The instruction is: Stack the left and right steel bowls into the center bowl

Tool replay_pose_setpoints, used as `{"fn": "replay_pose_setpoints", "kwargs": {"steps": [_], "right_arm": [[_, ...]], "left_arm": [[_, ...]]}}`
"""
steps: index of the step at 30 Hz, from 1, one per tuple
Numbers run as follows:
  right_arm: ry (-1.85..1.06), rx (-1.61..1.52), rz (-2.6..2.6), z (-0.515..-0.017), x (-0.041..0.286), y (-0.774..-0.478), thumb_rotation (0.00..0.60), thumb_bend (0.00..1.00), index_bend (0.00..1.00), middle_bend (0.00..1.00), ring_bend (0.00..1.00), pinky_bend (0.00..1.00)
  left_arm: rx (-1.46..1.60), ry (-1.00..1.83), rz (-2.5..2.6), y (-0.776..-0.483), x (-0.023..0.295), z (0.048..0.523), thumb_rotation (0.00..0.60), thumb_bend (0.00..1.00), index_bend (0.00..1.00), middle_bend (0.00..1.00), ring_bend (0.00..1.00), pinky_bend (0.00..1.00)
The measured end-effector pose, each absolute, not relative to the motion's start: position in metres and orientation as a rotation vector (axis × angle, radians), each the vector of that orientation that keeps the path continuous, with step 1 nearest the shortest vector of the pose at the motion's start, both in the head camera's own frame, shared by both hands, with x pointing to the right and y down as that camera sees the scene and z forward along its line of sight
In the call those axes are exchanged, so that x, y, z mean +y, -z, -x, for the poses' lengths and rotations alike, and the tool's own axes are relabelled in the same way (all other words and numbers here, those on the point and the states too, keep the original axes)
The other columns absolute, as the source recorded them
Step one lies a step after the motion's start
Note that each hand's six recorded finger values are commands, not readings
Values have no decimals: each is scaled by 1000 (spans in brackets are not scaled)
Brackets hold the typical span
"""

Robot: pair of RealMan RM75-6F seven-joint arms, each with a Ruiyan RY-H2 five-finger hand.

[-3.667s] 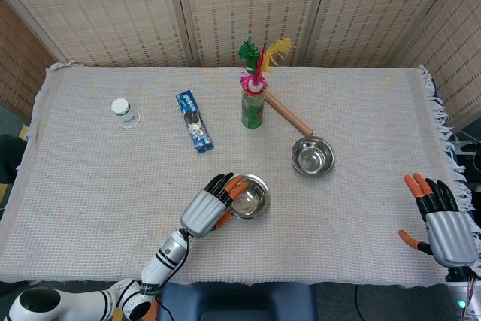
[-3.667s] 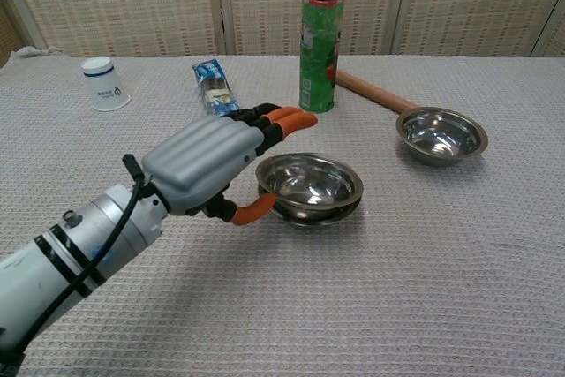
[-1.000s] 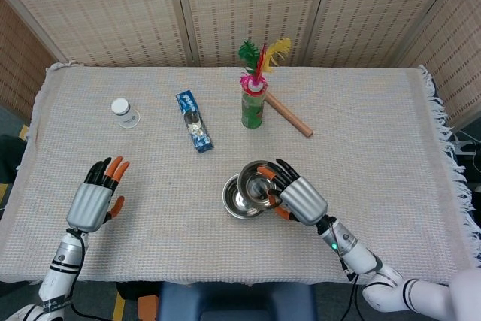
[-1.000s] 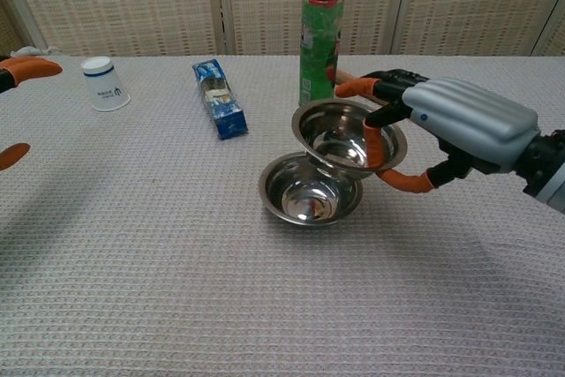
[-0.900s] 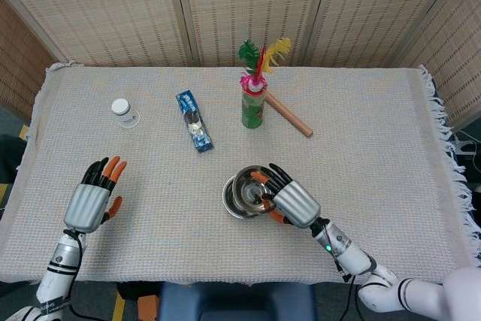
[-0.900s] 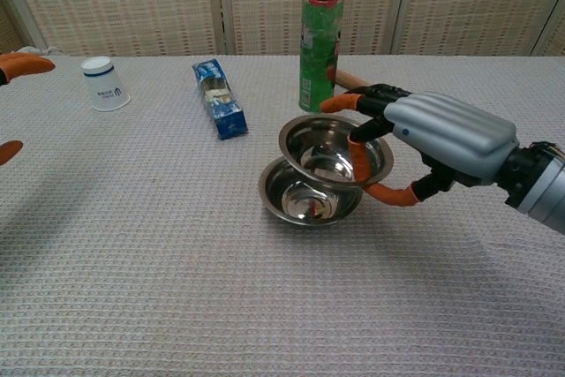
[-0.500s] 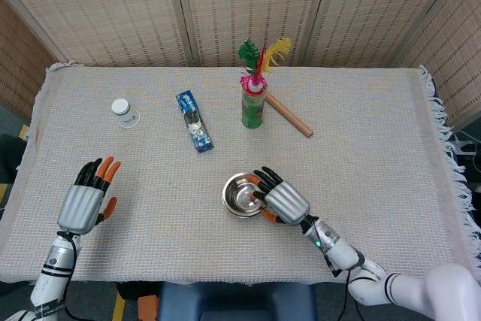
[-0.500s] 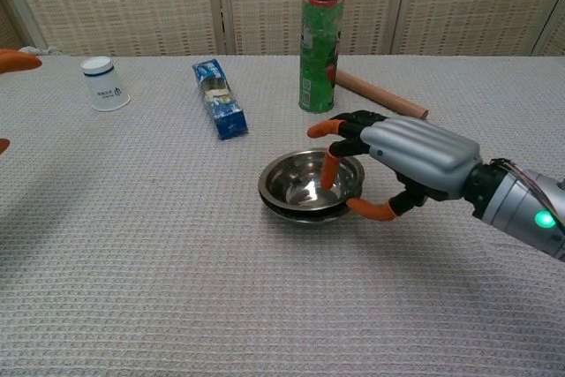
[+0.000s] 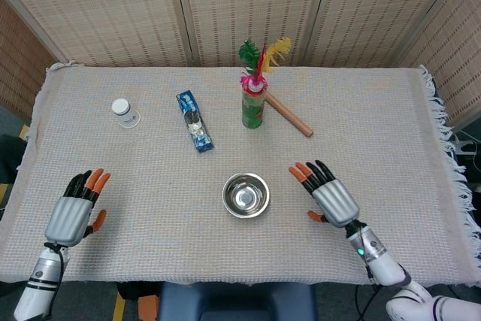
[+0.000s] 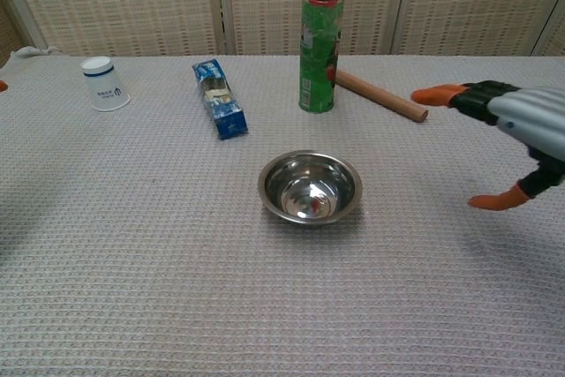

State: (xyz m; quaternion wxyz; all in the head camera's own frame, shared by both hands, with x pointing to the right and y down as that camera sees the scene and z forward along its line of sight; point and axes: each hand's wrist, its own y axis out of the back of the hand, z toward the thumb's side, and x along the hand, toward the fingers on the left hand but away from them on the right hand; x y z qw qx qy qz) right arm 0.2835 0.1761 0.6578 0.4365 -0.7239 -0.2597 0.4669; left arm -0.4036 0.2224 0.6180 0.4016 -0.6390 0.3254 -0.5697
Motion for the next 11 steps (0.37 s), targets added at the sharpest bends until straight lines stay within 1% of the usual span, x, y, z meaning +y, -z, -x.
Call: {"fn": "replay_pose_setpoints", "kwargs": {"steps": [3,5,7,9,11], "right_arm": [[-1287,-759,1615,-330,187,-625,600,54,0,0,0,0],[-1389,-850,1471,-368,200,-602,600,55,0,0,0,0],[-1494,-932,1346,-405,219,-580,600,54,0,0,0,0],[-1558,-975,1281,-427,234,-566,600,54,0,0,0,0],[-1586,-993,1262,-438,240,-558,600,54,0,0,0,0]], "left_arm": [[864,1522,1573,-606,241,429,600,420,0,0,0,41],[908,1544,1543,-599,250,440,600,420,0,0,0,39],[929,1526,1516,-591,251,442,600,417,0,0,0,38],[938,1497,1501,-586,251,441,600,417,0,0,0,38],[941,1472,1499,-583,252,440,600,417,0,0,0,38]]}}
